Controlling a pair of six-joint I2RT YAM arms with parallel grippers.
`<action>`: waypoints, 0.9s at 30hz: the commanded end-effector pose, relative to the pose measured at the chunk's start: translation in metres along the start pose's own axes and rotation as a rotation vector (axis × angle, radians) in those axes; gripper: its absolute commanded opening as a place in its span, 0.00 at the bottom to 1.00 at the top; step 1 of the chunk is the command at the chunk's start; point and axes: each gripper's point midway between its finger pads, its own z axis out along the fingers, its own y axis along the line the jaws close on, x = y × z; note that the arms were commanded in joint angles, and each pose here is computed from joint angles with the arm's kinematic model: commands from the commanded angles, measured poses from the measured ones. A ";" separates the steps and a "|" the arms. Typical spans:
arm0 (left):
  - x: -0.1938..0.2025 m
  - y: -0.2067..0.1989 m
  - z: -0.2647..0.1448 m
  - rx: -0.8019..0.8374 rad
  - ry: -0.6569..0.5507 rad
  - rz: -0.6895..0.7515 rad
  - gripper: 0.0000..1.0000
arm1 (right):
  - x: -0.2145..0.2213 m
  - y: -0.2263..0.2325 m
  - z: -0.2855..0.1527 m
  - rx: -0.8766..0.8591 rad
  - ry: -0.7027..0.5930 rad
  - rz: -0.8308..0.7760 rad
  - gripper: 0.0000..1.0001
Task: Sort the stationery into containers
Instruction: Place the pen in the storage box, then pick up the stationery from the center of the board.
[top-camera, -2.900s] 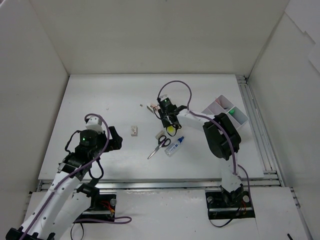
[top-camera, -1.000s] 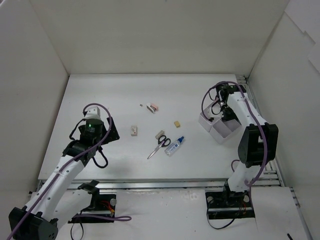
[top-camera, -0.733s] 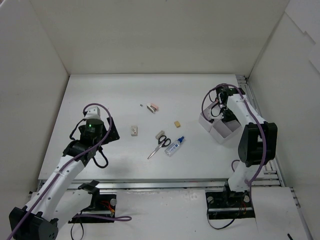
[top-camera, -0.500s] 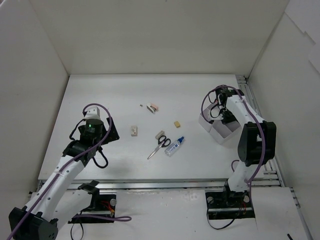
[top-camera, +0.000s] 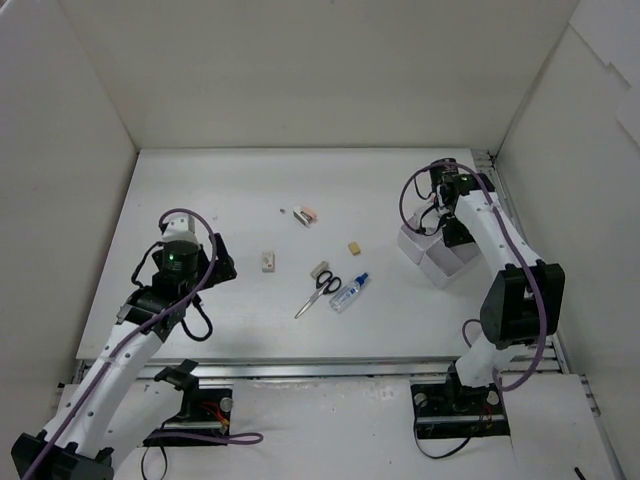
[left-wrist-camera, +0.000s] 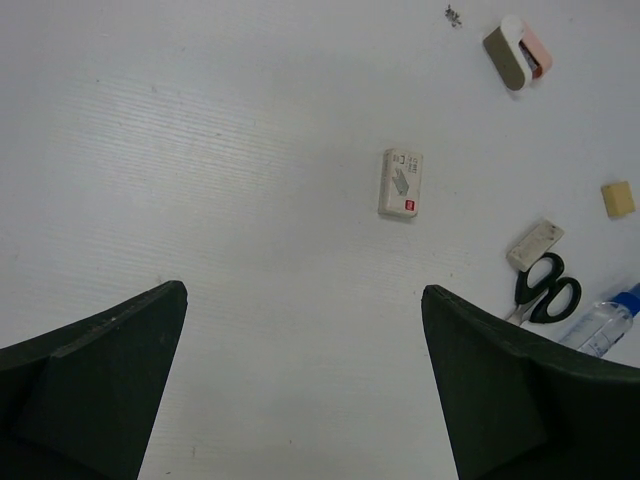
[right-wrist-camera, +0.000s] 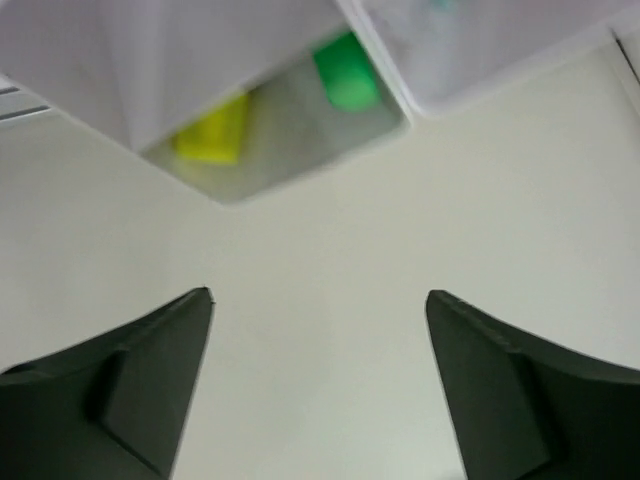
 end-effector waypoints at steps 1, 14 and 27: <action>-0.021 -0.009 -0.010 0.059 -0.084 -0.010 1.00 | 0.026 -0.017 -0.063 0.154 0.017 0.105 0.90; -0.014 -0.030 -0.022 0.205 -0.074 -0.007 1.00 | -0.120 -0.095 -0.239 0.367 -1.044 0.734 0.98; 0.024 -0.033 -0.018 0.265 0.023 -0.069 0.99 | -0.226 -0.007 -0.176 0.001 -1.054 1.910 0.98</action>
